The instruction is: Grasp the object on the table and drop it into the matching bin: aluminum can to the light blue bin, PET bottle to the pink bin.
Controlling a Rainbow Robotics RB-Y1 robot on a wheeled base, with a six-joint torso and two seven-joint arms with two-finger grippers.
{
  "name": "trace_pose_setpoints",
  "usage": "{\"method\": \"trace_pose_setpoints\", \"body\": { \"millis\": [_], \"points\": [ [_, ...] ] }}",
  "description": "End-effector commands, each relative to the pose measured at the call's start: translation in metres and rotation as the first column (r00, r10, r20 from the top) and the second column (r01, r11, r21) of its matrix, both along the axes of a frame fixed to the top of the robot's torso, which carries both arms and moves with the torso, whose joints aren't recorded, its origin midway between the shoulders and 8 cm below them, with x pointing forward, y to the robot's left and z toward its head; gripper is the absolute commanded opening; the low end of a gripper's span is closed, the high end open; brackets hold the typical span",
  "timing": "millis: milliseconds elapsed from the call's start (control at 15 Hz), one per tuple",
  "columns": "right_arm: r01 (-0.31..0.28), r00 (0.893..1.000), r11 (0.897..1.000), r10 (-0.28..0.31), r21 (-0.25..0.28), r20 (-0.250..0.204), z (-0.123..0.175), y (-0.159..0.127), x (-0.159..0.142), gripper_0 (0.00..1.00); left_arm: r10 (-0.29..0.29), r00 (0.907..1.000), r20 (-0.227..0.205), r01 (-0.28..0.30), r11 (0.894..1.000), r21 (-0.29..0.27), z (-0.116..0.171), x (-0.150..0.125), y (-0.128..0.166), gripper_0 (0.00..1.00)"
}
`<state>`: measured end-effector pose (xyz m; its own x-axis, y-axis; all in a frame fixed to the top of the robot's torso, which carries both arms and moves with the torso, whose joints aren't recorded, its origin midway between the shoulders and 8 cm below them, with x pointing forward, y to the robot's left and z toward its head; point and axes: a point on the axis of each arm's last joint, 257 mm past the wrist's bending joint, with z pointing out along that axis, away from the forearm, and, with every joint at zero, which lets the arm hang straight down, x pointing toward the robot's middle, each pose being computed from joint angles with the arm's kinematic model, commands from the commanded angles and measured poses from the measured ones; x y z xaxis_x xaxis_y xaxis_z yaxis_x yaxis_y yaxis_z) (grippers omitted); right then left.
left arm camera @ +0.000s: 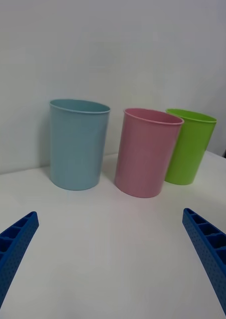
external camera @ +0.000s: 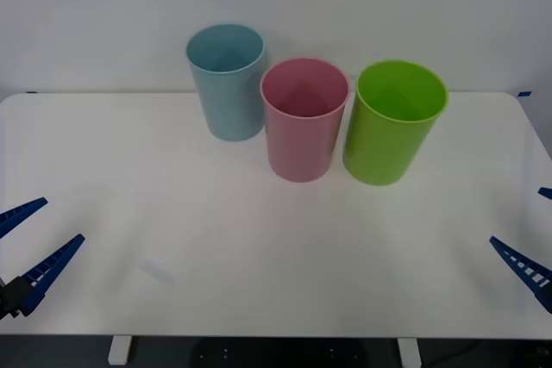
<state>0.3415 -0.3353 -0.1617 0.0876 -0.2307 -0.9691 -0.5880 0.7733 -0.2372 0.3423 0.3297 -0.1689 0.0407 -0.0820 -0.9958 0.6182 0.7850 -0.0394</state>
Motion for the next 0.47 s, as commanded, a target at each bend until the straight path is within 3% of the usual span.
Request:
{"method": "trace_pose_setpoints", "body": {
  "millis": [67, 467],
  "points": [
    [-0.004, 1.000, 1.000, 0.005, 0.014, -0.017, -0.0069, -0.0004, -0.0029, 1.00, 0.000, 1.0000, 0.000, 0.000, 1.000, 0.000, 0.0000, 0.0000, 0.0000, 1.00],
    [0.003, 1.000, 1.000, -0.003, 0.023, -0.032, -0.0135, -0.0031, -0.0038, 1.00, 0.000, 1.0000, 0.000, 0.000, 1.000, 0.000, 0.0000, 0.0000, 0.0000, 1.00]
  ]
}}
